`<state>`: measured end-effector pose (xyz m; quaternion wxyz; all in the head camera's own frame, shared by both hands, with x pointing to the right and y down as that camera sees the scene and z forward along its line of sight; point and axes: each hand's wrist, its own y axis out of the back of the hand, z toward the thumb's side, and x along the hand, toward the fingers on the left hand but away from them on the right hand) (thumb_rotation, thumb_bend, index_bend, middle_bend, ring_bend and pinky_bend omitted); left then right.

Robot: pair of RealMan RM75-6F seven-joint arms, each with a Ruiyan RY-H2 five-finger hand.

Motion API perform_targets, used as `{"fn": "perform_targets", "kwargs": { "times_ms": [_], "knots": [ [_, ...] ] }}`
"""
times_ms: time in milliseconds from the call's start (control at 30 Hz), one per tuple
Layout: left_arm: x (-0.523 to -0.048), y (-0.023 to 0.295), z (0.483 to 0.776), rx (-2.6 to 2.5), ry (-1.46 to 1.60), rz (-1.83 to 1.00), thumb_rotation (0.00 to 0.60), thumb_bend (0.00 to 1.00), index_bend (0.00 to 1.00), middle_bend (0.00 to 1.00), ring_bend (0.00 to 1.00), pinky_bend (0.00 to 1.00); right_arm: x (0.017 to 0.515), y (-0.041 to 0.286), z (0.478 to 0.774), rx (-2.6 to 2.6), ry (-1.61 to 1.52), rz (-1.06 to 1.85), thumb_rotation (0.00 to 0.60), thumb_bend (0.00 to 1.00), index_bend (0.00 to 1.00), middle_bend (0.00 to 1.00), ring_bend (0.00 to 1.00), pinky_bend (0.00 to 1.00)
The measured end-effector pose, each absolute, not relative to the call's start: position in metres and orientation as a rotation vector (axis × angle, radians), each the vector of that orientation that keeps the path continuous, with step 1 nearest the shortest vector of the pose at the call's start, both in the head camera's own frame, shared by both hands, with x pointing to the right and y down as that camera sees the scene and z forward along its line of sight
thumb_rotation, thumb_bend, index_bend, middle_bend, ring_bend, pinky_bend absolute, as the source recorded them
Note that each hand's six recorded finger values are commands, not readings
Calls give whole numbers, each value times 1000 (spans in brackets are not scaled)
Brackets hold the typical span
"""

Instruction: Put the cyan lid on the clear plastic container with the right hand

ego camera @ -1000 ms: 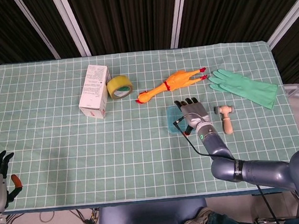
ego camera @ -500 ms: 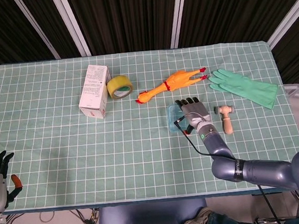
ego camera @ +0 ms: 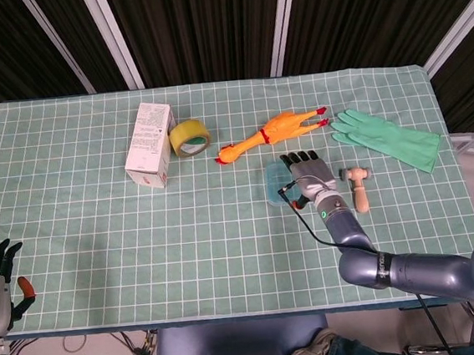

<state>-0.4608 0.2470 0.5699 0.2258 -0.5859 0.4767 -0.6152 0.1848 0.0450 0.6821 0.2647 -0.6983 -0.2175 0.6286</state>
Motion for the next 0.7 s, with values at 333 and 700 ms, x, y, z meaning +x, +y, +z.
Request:
{"fn": "perform_targets", "kwargs": {
  "times_ms": [333,700],
  "knots": [
    [-461,247,570,-1616,1317,-1695,600,741,126,0,0,0,184,47,684,-1886,-571,1706,600,279,0,91,0,0],
    [-461,247,570,-1617,1315,-1698,600,741,131,0,0,0,182,40,668,-1894,-662,1653,600,278,67,91,0,0]
  ]
}}
